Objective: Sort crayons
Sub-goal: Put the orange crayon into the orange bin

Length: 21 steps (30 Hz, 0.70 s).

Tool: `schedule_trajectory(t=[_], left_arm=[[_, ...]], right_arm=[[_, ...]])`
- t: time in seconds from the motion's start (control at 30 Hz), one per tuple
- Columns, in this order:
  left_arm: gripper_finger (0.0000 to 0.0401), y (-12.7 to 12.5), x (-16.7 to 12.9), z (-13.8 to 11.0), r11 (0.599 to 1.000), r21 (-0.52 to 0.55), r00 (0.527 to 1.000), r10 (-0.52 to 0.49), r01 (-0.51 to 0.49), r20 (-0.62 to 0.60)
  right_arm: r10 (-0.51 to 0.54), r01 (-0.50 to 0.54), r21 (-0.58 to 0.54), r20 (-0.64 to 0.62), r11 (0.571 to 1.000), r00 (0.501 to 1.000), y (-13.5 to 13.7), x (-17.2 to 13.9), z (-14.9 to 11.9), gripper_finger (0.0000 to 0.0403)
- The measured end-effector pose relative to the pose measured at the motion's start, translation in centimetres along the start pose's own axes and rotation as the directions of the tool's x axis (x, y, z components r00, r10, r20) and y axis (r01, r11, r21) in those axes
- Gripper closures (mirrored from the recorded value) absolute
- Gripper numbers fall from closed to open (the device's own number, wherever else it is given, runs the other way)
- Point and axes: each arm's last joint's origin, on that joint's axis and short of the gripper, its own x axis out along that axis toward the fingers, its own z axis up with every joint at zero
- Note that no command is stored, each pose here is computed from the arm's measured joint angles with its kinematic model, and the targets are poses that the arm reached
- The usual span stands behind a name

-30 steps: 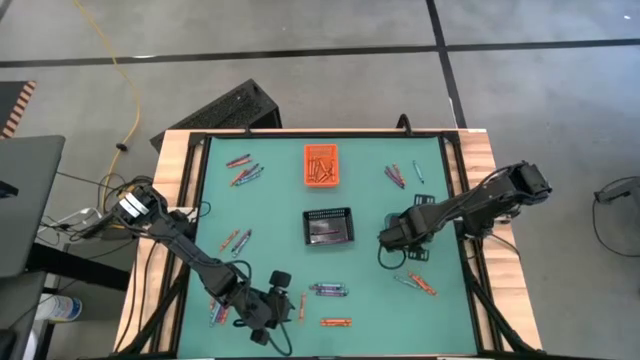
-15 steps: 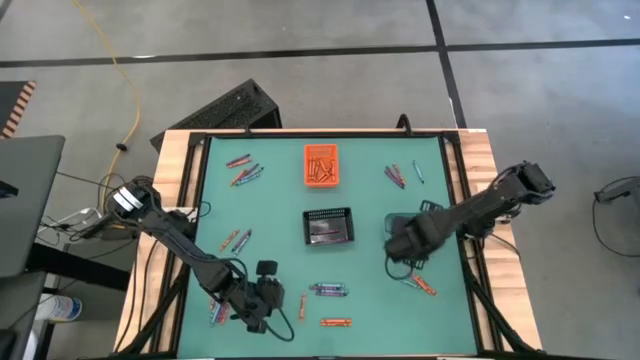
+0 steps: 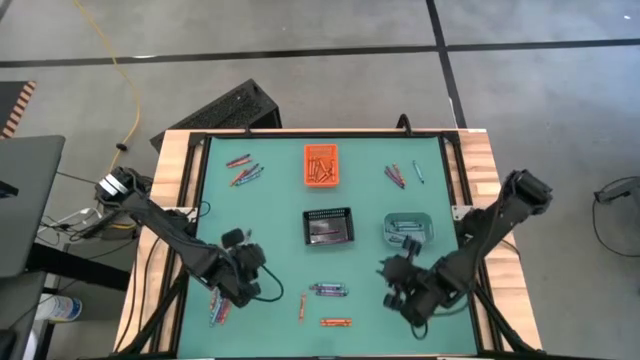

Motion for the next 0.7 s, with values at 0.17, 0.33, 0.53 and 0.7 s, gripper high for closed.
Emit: schedule_trajectory(t=[0.17,0.33,0.53,0.7], left_arm=[[0.0271,2.4,0.8,0.7,0.99,-0.057,0.988,0.125,-0.131,-0.091],[0.0271,7.8,2.7,3.5,0.963,-0.033,0.934,0.251,-0.267,-0.256],[0.0271,17.1,4.4,6.7,0.964,-0.017,0.894,0.24,-0.266,-0.378],[0.0271,26.1,5.2,7.1,0.95,-0.229,0.913,0.112,-0.215,-0.391]], right_arm=[[0.021,-0.001,-0.138,0.146,0.99,0.989,2.4,0.4,-0.6,0.0301],[-0.008,0.06,-0.199,0.25,0.978,0.968,3.4,1.3,-0.1,0.0301],[-0.007,0.057,-0.188,0.258,0.98,0.966,3.4,1.3,0.0,0.0301],[0.003,0.05,-0.199,0.258,0.979,0.966,3.6,1.0,-0.3,0.0301]])
